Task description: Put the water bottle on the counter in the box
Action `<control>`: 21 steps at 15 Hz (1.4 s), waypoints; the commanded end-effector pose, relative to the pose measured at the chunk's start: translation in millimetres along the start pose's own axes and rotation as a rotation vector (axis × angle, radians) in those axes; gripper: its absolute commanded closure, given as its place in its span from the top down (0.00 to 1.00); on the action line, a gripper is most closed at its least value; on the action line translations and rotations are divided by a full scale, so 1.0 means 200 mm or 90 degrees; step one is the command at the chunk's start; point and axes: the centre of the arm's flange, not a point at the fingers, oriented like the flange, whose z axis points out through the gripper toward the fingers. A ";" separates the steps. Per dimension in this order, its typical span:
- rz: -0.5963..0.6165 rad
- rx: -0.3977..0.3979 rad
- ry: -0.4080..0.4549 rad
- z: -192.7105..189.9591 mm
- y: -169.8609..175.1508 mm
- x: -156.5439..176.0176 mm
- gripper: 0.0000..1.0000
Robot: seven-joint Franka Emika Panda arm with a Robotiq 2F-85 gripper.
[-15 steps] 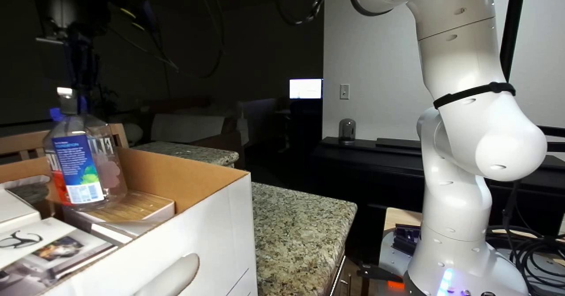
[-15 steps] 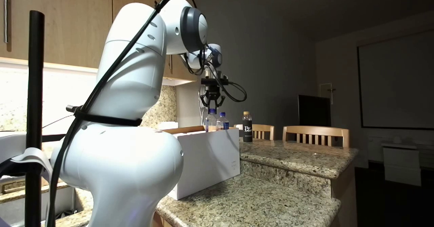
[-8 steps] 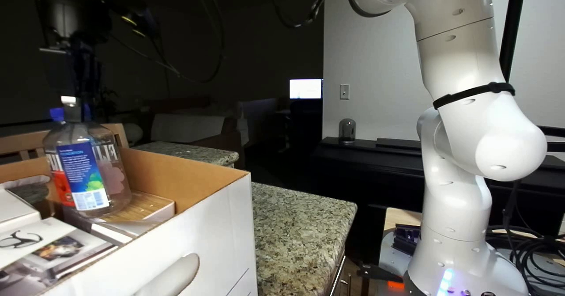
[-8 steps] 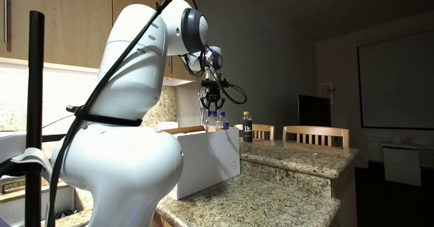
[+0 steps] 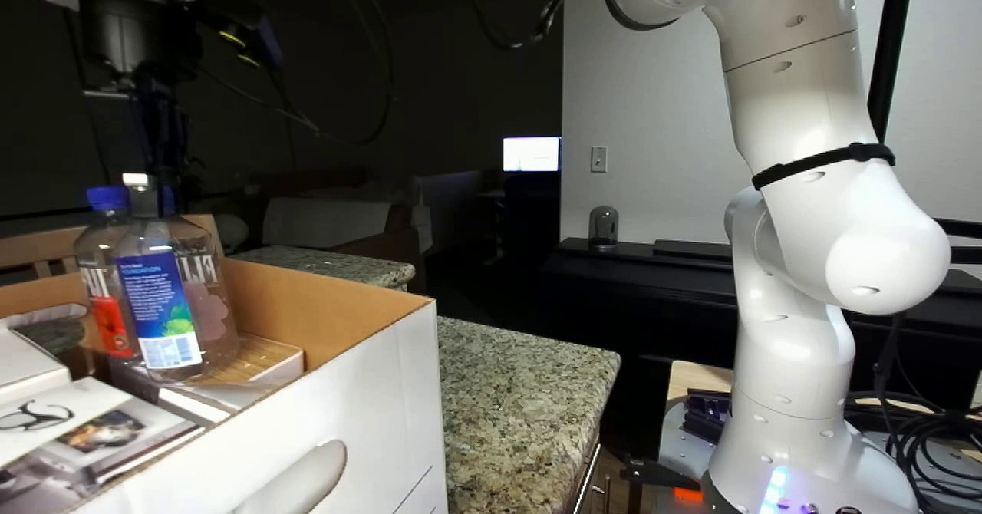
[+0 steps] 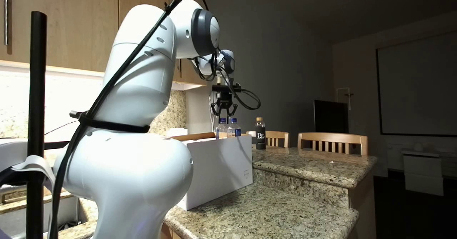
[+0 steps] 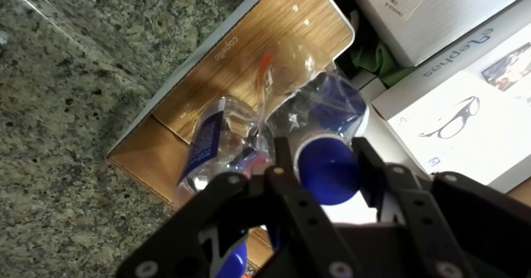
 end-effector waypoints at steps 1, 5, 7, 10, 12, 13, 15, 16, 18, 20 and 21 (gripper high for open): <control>0.013 0.006 -0.024 0.00 0.02 -0.06 0.72; 0.024 0.011 -0.027 -0.05 0.06 -0.07 0.98; 0.035 0.011 -0.017 -0.12 0.09 -0.09 1.00; 0.054 0.010 0.010 -0.30 0.13 -0.13 1.00; 0.071 0.002 0.042 -0.45 0.16 -0.19 1.00; 0.083 -0.002 0.057 -0.52 0.19 -0.22 1.00; 0.107 -0.012 0.080 -0.62 0.25 -0.31 1.00; 0.121 -0.016 0.086 -0.64 0.28 -0.36 1.00; 0.147 -0.027 0.085 -0.65 0.35 -0.47 1.00; 0.180 -0.036 0.076 -0.62 0.42 -0.58 1.00; 0.197 -0.039 0.065 -0.60 0.47 -0.63 1.00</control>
